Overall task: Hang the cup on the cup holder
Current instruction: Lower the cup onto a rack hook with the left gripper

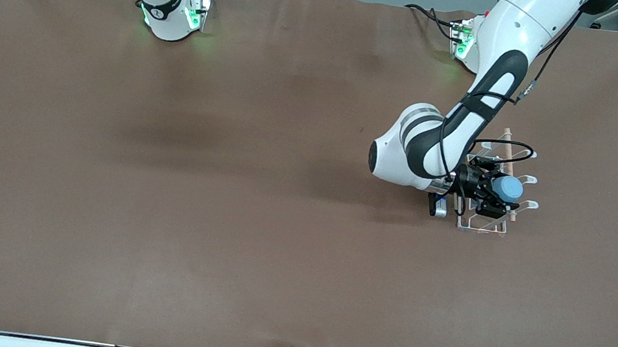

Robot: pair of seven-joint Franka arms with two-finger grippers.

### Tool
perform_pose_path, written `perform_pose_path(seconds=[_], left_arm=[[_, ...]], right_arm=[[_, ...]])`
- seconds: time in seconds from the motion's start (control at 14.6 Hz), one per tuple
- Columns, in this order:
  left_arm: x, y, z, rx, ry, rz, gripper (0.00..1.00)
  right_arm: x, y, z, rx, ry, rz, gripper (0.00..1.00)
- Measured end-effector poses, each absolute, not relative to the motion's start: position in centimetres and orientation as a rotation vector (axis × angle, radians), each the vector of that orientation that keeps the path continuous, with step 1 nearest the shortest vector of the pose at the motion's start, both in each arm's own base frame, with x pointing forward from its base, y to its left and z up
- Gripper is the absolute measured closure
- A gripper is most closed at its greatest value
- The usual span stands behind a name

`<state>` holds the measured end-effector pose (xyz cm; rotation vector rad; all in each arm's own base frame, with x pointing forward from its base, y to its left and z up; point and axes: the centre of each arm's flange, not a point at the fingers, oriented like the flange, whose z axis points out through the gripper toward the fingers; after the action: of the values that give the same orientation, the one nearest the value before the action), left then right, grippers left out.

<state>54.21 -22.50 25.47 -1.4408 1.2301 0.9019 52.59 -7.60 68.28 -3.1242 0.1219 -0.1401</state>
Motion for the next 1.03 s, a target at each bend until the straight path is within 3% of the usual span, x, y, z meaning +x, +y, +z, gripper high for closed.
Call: perform_pose_path(seconds=[0.27, 0.48, 0.82, 1.03], left_arm=[[54.3, -22.7, 24.6, -1.445, 1.249, 0.887, 0.24], [54.5, -22.9, 24.7, -1.453, 1.248, 0.873, 0.01], [55.4, -23.6, 26.3, -1.548, 1.228, 0.843, 0.0], [57.1, -25.2, 31.5, -1.785, 1.208, 0.78, 0.0]], right_arm=[[52.2, -3.9, 68.3, -3.124, 0.01, -0.048, 0.0], [52.3, -3.4, 68.4, -3.125, -0.003, -0.049, 0.0], [52.3, -4.6, 68.8, -3.125, 0.031, -0.067, 0.0], [52.3, -4.4, 69.0, -3.125, 0.05, -0.075, 0.0]])
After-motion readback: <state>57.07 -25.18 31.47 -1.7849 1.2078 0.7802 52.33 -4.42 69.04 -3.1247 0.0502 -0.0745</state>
